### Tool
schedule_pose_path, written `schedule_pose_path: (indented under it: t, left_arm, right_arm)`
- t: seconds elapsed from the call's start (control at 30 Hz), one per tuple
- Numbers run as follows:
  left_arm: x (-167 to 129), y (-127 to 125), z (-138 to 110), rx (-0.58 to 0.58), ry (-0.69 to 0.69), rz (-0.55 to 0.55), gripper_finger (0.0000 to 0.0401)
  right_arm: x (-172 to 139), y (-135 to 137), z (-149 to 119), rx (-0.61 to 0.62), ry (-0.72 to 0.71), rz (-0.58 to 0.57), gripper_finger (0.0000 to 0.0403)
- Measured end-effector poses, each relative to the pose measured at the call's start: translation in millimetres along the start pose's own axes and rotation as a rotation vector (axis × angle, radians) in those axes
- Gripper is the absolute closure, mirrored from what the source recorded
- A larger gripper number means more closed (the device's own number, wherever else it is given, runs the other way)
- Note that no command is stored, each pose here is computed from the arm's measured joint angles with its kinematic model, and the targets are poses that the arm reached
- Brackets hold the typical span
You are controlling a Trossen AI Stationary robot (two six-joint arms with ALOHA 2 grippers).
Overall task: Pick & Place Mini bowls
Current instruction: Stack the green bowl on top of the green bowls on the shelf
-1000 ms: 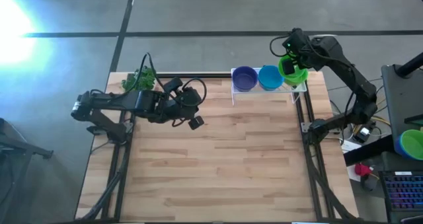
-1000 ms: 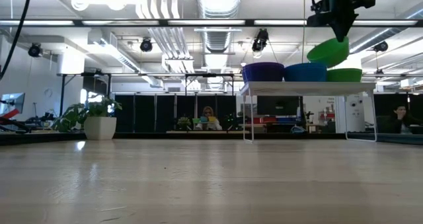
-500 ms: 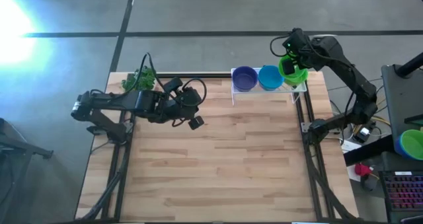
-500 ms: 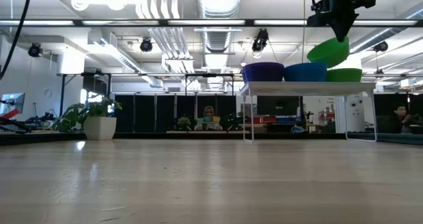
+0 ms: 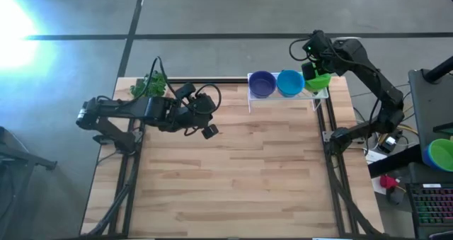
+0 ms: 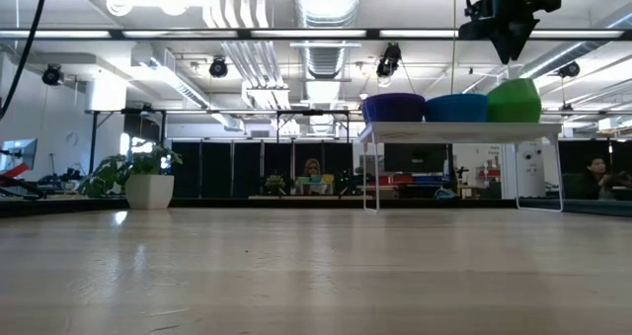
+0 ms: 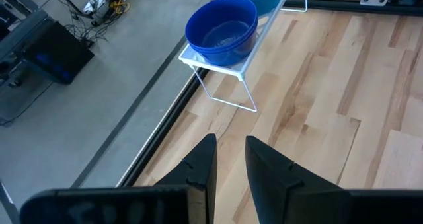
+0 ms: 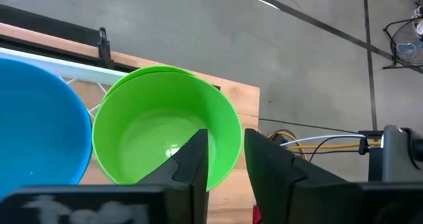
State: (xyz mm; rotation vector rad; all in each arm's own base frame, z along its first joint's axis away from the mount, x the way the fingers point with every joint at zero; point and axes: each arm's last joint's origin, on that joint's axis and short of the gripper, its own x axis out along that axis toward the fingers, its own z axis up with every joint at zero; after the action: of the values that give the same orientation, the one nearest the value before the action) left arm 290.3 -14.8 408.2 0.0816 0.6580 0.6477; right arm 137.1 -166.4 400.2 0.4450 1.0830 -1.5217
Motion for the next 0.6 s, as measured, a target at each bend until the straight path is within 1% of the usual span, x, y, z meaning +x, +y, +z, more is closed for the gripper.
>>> schedule_pose_path:
  t: [0.2, 0.3, 0.43, 0.57, 0.6]
  left_arm:
    - [0.0, 0.0, 0.0, 0.000, 0.000, 0.000, 0.0327]
    - [0.0, 0.0, 0.0, 0.000, 0.000, 0.000, 0.0327]
    - [0.0, 0.0, 0.0, 0.000, 0.000, 0.000, 0.0327]
    - [0.0, 0.0, 0.0, -0.001, 0.000, 0.000, 0.0327]
    - [0.0, 0.0, 0.0, -0.001, 0.000, 0.000, 0.0327]
  right_arm:
    - [-0.2, 0.0, -0.2, -0.003, 0.002, 0.005, 0.0301]
    - [-1.3, 0.0, -1.0, -0.010, 0.018, 0.047, 0.0308]
    - [-1.9, 1.2, -4.8, -0.014, 0.064, 0.143, 0.0338]
    - [4.5, 5.4, -9.1, -0.021, 0.105, 0.159, 0.0385]
    - [6.9, 6.8, -10.5, -0.028, 0.117, 0.158, 0.0389]
